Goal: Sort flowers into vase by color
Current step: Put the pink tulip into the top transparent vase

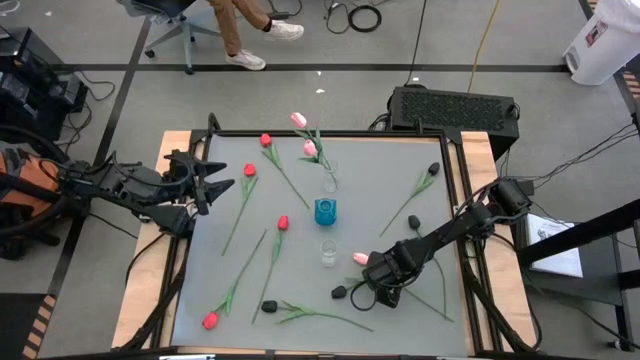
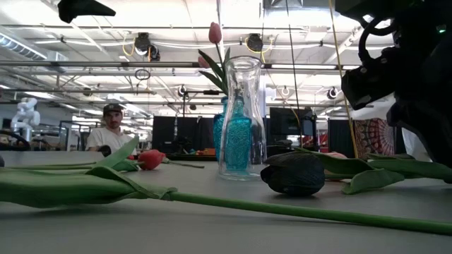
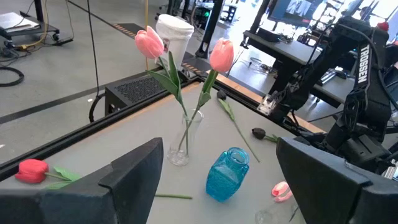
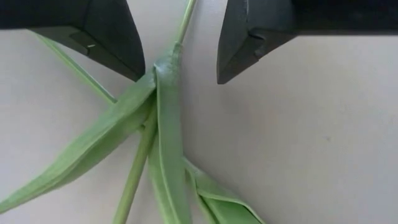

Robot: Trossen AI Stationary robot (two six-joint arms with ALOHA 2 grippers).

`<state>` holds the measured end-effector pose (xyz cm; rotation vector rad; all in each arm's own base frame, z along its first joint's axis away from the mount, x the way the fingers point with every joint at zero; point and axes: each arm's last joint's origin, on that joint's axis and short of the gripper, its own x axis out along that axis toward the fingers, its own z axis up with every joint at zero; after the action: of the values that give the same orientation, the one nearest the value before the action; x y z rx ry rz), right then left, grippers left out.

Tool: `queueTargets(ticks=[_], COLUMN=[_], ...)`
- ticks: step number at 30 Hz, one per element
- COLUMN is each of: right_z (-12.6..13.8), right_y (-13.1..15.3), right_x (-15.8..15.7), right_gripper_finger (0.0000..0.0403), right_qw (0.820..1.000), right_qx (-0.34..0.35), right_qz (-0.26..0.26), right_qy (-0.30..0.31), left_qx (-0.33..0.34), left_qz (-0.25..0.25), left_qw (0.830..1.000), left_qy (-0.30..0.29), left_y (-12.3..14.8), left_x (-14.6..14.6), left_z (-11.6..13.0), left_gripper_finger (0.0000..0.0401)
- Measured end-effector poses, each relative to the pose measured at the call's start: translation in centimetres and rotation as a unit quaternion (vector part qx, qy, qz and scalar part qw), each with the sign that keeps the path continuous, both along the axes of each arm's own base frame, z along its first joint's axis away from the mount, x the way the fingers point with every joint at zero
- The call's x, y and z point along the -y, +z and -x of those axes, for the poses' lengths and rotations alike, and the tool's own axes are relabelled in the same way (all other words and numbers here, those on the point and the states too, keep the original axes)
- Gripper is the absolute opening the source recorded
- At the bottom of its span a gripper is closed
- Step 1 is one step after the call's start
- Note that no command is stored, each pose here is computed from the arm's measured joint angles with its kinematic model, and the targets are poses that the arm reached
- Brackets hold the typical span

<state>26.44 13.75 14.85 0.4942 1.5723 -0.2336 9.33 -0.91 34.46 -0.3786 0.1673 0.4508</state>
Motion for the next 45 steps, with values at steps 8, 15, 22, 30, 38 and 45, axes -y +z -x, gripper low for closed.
queueTargets(ticks=[8, 15, 22, 30, 38, 45], right_z=[-0.05, -0.06, -0.06, -0.05, -0.05, -0.05], right_y=[-0.02, -0.02, -0.01, -0.01, -0.01, -0.01], right_x=[0.03, 0.02, 0.02, 0.01, 0.0, 0.0], right_gripper_finger=[0.0134, 0.0086, 0.0037, 0.0005, 0.0002, 0.0001], right_qw=[1.0, 1.0, 1.0, 1.0, 1.0, 1.0], right_qx=[0.006, 0.007, 0.007, 0.008, 0.008, 0.007], right_qz=[0.008, 0.008, 0.007, 0.005, 0.005, 0.005], right_qy=[0.001, 0.005, 0.01, 0.02, 0.02, 0.018], left_qx=[0.0, 0.0, 0.0, 0.0, 0.0, 0.0], left_qz=[0.0, 0.0, 0.0, 0.0, 0.0, 0.0], left_qw=[1.0, 1.0, 1.0, 1.0, 1.0, 1.0], left_qy=[0.0, 0.0, 0.0, 0.0, 0.0, 0.0], left_y=[0.0, 0.0, 0.0, 0.0, -0.01, 0.0], left_x=[0.0, 0.0, 0.0, 0.0, 0.0, 0.0], left_z=[0.0, 0.0, 0.0, 0.0, 0.0, 0.0], left_gripper_finger=[0.0319, 0.0319, 0.0319, 0.0319, 0.0319, 0.0319])
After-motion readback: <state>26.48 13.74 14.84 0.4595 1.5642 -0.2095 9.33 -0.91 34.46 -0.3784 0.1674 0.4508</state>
